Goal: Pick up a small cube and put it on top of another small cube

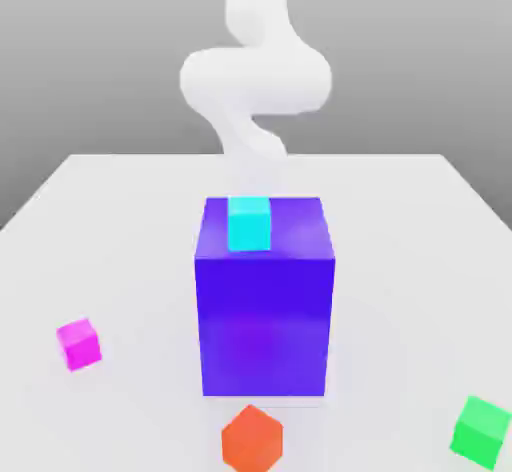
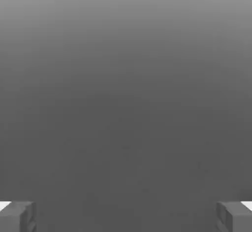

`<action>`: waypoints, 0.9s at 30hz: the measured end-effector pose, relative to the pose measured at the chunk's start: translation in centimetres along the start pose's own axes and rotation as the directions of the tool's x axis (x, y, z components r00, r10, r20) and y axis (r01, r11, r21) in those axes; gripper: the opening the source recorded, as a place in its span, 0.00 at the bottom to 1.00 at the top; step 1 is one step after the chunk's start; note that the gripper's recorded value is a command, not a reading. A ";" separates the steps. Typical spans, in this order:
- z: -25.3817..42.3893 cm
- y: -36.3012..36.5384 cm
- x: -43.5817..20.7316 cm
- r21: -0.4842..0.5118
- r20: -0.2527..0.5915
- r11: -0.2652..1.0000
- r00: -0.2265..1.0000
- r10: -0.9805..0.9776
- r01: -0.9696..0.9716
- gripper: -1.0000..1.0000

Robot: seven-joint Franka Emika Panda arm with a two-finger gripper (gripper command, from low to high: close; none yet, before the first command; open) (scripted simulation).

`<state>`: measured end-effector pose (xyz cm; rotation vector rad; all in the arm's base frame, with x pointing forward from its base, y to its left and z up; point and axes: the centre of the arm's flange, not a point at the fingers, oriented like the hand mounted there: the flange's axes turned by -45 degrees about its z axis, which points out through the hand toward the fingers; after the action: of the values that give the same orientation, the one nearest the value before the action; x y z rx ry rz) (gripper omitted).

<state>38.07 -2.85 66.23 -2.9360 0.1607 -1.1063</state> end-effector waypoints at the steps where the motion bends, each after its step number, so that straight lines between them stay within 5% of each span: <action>1: 2.6 1.3 -0.4 -0.018 0.034 0.999 0.999 0.036 -0.036 0.50; 14: 25.5 18.6 -16.9 -0.311 0.336 0.852 0.789 0.514 -0.422 0.50; 21: 30.4 25.3 -32.2 -0.500 0.390 0.662 0.537 0.748 -0.558 0.50; 27: 34.8 25.8 -37.7 -0.524 0.400 0.640 0.501 0.768 -0.562 0.50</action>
<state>30.33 -26.13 14.35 -2.7796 1.4682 -0.0011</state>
